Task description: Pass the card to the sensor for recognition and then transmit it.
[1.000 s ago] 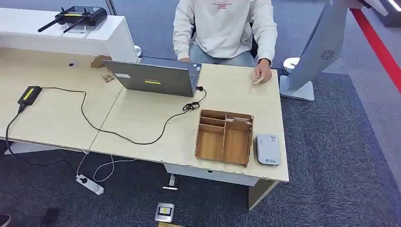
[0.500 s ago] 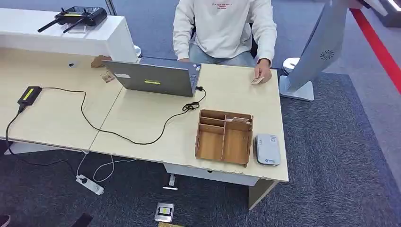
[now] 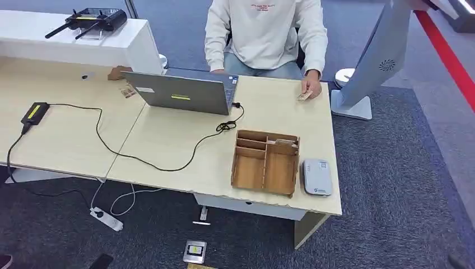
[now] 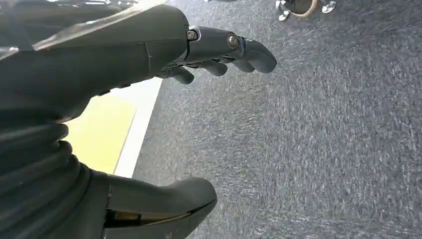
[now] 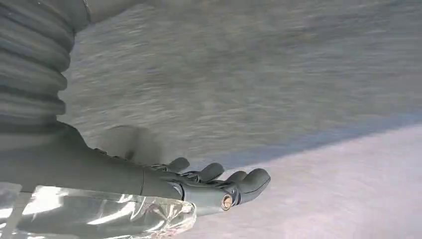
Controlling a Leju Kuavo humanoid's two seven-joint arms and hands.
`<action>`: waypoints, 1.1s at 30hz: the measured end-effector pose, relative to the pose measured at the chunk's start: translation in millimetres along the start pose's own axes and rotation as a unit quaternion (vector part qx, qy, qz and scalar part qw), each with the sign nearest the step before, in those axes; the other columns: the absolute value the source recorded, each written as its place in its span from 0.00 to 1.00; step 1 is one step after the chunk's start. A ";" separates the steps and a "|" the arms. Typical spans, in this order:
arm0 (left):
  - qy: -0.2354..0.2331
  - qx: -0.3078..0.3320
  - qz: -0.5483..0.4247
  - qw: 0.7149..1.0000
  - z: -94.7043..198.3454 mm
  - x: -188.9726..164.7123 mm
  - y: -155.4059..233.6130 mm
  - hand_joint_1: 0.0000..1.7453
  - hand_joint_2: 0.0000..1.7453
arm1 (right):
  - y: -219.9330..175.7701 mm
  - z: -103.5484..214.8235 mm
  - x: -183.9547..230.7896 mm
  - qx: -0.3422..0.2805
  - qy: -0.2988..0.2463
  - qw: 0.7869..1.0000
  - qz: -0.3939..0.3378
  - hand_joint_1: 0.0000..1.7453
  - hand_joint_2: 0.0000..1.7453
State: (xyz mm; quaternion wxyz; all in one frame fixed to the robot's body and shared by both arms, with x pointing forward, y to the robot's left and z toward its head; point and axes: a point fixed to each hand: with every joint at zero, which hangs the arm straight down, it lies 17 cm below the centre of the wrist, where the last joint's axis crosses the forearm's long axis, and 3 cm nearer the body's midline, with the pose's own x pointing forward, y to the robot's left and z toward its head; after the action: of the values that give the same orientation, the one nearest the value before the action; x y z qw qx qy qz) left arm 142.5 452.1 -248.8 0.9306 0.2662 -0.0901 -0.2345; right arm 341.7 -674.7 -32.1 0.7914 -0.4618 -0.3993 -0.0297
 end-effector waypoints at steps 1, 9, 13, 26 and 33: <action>-0.002 0.001 0.002 1.000 0.2 1.5 -0.3 0.00 1.00 | -1.2 -2.3 14.5 -0.006 -0.017 1.000 -0.016 0.00 1.00; -0.044 -0.002 -0.006 0.999 2.1 18.5 -4.4 0.00 1.00 | -32.6 -4.9 131.8 -0.054 -0.110 0.983 -0.135 0.00 1.00; -0.062 -0.002 -0.018 0.998 0.7 21.3 1.2 0.00 1.00 | -28.1 22.3 222.9 -0.029 -0.210 0.972 -0.101 0.00 1.00; -0.092 -0.007 -0.043 0.995 1.3 30.3 2.4 0.00 1.00 | 76.2 195.5 445.5 0.054 -0.526 0.844 0.092 0.00 1.00; -0.103 -0.004 -0.060 0.993 0.1 30.4 7.7 0.00 1.00 | 119.2 270.5 498.6 0.070 -0.613 0.774 0.140 0.00 1.00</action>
State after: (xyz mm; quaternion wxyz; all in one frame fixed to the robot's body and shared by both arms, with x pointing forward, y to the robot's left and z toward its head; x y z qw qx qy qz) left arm 172.0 443.1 -243.2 0.9015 0.2419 -0.1685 -0.3167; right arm 566.3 -241.9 281.2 0.4044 -0.3765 -0.7317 0.3992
